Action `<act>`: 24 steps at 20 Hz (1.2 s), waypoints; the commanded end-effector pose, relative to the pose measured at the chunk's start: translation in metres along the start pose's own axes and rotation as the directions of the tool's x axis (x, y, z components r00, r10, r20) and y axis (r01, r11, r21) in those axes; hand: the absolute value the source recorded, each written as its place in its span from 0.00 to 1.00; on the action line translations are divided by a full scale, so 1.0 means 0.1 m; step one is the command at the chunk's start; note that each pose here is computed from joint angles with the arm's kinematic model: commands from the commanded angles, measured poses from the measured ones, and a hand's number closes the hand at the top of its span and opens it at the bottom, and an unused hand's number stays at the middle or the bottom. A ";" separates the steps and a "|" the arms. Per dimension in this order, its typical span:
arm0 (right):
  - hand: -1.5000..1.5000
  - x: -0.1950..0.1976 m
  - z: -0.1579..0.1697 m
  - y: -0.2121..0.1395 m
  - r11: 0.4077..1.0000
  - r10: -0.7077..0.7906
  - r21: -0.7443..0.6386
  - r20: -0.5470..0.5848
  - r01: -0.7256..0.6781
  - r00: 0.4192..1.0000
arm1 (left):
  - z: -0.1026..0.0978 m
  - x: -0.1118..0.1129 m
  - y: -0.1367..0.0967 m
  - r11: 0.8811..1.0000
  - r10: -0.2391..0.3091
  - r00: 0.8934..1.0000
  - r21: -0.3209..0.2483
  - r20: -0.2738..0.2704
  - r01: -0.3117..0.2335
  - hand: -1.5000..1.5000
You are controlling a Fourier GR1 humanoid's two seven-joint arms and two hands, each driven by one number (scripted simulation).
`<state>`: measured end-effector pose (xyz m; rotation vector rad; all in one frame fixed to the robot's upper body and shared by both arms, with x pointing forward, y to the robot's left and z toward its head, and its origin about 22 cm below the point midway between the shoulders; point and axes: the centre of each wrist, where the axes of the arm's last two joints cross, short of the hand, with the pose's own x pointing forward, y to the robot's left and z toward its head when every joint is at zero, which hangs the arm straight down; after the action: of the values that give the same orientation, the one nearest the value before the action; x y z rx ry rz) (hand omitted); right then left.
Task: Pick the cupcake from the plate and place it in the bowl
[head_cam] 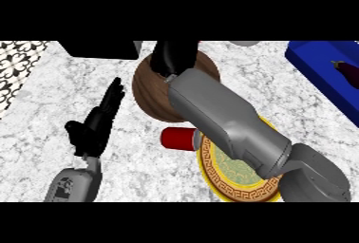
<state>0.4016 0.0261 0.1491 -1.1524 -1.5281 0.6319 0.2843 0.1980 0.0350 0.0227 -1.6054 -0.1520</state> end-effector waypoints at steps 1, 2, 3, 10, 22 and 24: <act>1.00 -0.44 -0.09 0.24 1.000 0.006 -0.006 -0.061 -0.007 0.998 | -0.06 0.04 0.10 1.000 0.002 1.000 -0.007 0.016 -0.002 0.50; 1.00 -0.49 -0.02 0.31 1.000 0.018 0.020 -0.065 -0.017 0.998 | 0.04 -0.06 0.07 1.000 -0.001 1.000 -0.007 -0.001 0.001 0.50; 1.00 -0.47 -0.03 0.29 0.995 0.012 0.098 -0.078 -0.005 0.997 | -0.05 0.13 0.01 1.000 -0.009 1.000 -0.005 0.005 0.009 0.50; 0.00 -0.77 0.01 0.40 0.938 -0.196 0.262 -0.130 0.225 0.972 | -0.07 0.16 0.10 1.000 -0.011 1.000 0.009 0.016 0.010 0.50; 0.00 -0.80 -0.05 0.30 0.864 -0.504 0.021 0.023 0.504 0.863 | 0.06 -0.08 -0.02 1.000 0.011 1.000 0.023 -0.028 -0.010 0.50; 0.00 -0.67 -0.13 0.16 0.830 -0.557 0.021 -0.016 0.558 0.830 | 0.06 -0.06 0.17 0.999 -0.017 1.000 0.030 -0.019 0.018 0.50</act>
<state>0.4154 -0.0307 0.0990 -0.6687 -1.7139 0.3374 0.2782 0.2076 0.0309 0.0410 -1.5984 -0.1399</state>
